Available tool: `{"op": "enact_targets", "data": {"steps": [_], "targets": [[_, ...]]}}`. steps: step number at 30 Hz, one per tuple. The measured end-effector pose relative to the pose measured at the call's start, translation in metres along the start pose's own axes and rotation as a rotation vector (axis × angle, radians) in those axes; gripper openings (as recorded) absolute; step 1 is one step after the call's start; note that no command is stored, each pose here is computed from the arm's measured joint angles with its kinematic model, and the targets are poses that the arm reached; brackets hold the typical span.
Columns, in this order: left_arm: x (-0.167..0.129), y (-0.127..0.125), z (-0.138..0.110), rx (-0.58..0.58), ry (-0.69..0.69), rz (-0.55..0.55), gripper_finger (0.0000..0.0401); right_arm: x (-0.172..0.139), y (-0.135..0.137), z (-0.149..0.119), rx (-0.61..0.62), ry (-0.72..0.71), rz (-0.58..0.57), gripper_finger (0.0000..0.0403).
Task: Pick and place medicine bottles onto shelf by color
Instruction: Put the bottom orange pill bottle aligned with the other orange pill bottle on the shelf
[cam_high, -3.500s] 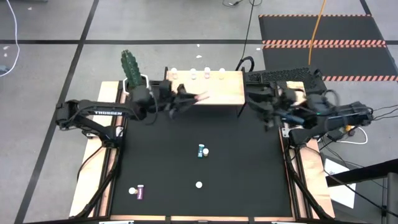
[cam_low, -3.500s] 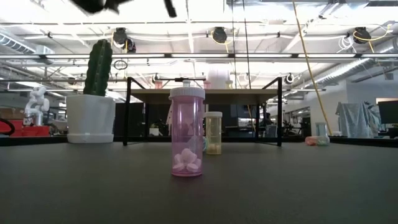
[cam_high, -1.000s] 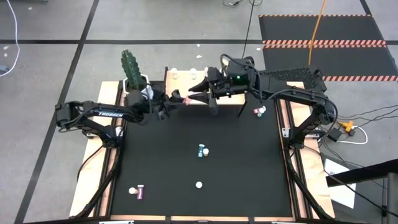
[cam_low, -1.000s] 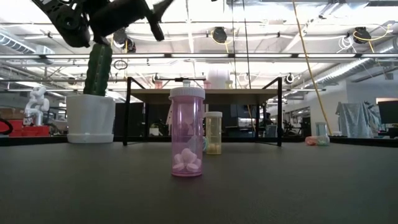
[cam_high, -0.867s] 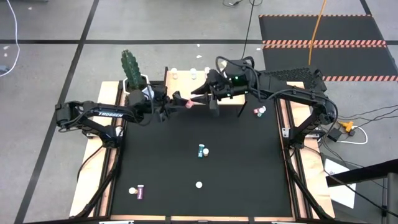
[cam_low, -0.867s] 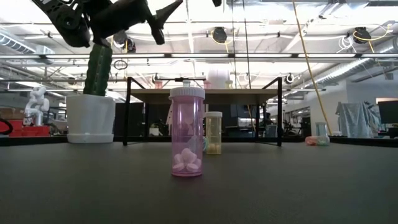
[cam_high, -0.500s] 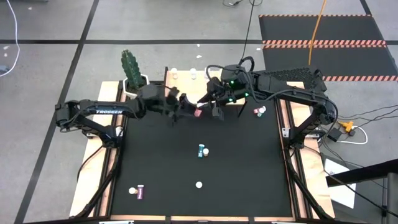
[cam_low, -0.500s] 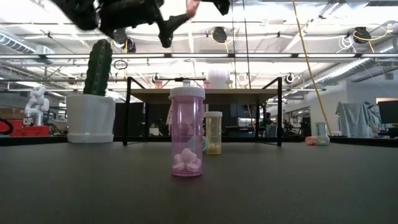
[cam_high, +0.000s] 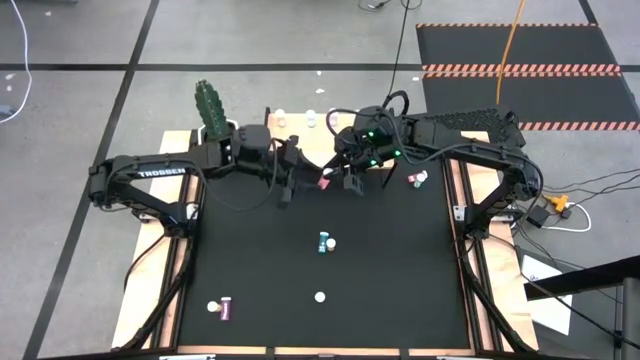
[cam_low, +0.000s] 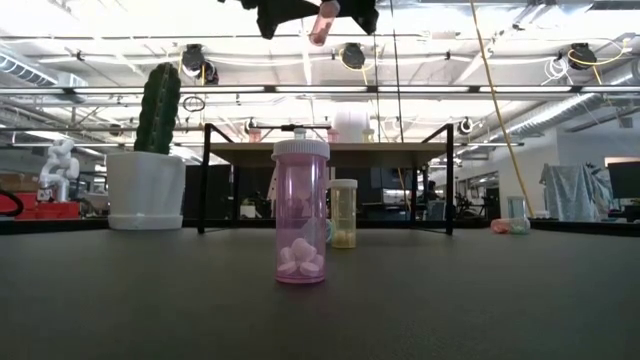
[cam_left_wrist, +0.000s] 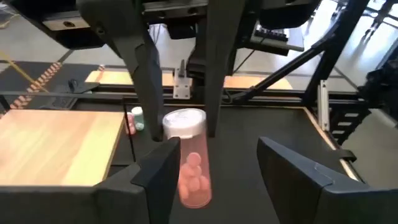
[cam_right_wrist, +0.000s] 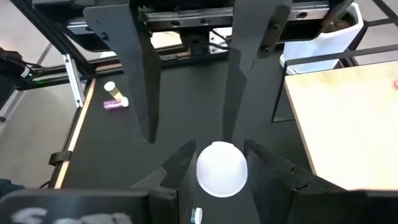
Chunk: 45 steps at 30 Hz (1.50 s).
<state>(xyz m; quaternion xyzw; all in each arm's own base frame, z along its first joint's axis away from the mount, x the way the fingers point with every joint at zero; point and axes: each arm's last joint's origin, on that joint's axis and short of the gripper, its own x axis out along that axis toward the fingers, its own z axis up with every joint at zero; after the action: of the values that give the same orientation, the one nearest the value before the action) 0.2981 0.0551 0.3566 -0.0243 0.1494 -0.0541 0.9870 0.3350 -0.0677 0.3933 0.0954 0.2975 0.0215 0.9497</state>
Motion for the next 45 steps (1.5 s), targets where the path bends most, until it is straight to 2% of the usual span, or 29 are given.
{"op": "enact_targets", "data": {"steps": [3,7,13,18,21,27,30,33,37,41,45], "targets": [[0.001,-0.001,-0.002,-0.004,0.022,0.038,0.0212,0.0,0.0,0.001,-0.007,-0.007,0.003,0.0116],[0.014,-0.002,-0.009,-0.035,0.055,0.036,0.0212,0.0,0.002,0.0,-0.026,0.0,0.013,0.0116],[0.031,-0.005,-0.014,-0.081,0.043,0.014,0.0211,0.001,0.004,0.0,-0.035,0.003,0.045,0.0116],[0.032,-0.005,-0.01,-0.099,0.001,0.013,0.021,0.001,0.006,-0.001,-0.039,0.014,0.049,0.0116],[0.032,-0.005,-0.01,-0.102,-0.001,0.021,0.0191,0.001,0.007,-0.002,-0.04,0.017,0.052,0.0116],[0.032,-0.004,-0.01,-0.102,-0.001,0.038,0.0109,0.002,0.008,-0.002,-0.053,0.017,0.055,0.0116],[0.032,-0.004,-0.01,-0.104,-0.001,0.038,0.0083,0.002,0.008,-0.002,-0.052,0.019,0.056,0.0116],[0.032,-0.004,-0.01,-0.106,-0.002,0.039,0.008,0.002,0.008,-0.002,-0.061,0.019,0.058,0.0116],[0.032,-0.004,-0.009,-0.107,-0.013,0.04,0.0105,-0.003,0.009,-0.001,-0.072,0.004,0.055,0.0127],[0.031,-0.004,-0.003,-0.118,-0.067,0.04,0.0118,-0.024,0.009,0.006,-0.078,-0.078,-0.014,0.016],[0.028,-0.001,0.004,-0.128,-0.138,0.058,0.0112,-0.062,0.013,0.012,-0.061,-0.193,-0.158,0.0195]]}}
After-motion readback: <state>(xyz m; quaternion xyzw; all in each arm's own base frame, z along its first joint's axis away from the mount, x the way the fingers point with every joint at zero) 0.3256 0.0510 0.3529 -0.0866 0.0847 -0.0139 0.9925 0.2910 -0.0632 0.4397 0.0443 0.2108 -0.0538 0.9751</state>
